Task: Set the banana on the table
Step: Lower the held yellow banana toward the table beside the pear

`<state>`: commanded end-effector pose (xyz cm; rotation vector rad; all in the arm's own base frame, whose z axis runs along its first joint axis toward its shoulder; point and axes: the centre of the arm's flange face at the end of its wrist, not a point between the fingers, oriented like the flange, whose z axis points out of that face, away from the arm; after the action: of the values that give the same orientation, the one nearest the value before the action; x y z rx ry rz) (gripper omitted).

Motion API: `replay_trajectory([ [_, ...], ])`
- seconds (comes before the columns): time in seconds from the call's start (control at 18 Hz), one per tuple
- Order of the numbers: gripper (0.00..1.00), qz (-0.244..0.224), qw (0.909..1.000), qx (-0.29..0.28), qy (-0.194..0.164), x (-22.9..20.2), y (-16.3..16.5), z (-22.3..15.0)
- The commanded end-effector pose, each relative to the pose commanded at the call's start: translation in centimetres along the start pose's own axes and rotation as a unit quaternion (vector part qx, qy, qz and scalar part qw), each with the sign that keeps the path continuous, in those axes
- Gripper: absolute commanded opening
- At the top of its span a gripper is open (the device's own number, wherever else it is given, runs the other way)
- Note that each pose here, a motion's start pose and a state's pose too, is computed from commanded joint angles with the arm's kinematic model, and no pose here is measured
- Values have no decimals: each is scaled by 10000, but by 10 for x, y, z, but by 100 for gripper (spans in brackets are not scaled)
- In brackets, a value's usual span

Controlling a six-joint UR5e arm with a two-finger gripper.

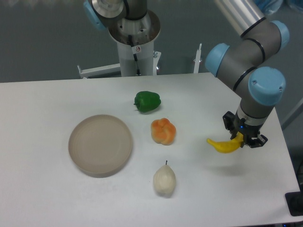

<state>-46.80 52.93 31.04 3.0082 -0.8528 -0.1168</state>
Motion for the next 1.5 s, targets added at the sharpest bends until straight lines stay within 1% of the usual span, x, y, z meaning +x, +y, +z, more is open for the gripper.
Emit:
replay_trajectory([
  [0.33,12,-30,10000,-23,4,0,-2,1],
  [0.44,13,-43,10000,-29,65,3,-3,7],
  [0.61,12,-359,9992,-34,192,11,-12,21],
  [0.72,12,-489,9986,-34,202,19,-33,27],
  [0.78,12,-657,9977,-39,182,19,-45,36],
  [0.94,12,-833,9963,-49,213,24,-61,48],
  [1.06,12,-1027,9943,-76,285,28,-61,56],
  [1.17,12,-1098,9930,-118,408,36,-59,69],
  [1.33,12,-1427,9891,-113,354,37,-61,75],
  [1.39,16,-1456,9885,-127,389,40,-62,81],
  [1.5,19,-1440,9887,-132,403,45,-62,87],
])
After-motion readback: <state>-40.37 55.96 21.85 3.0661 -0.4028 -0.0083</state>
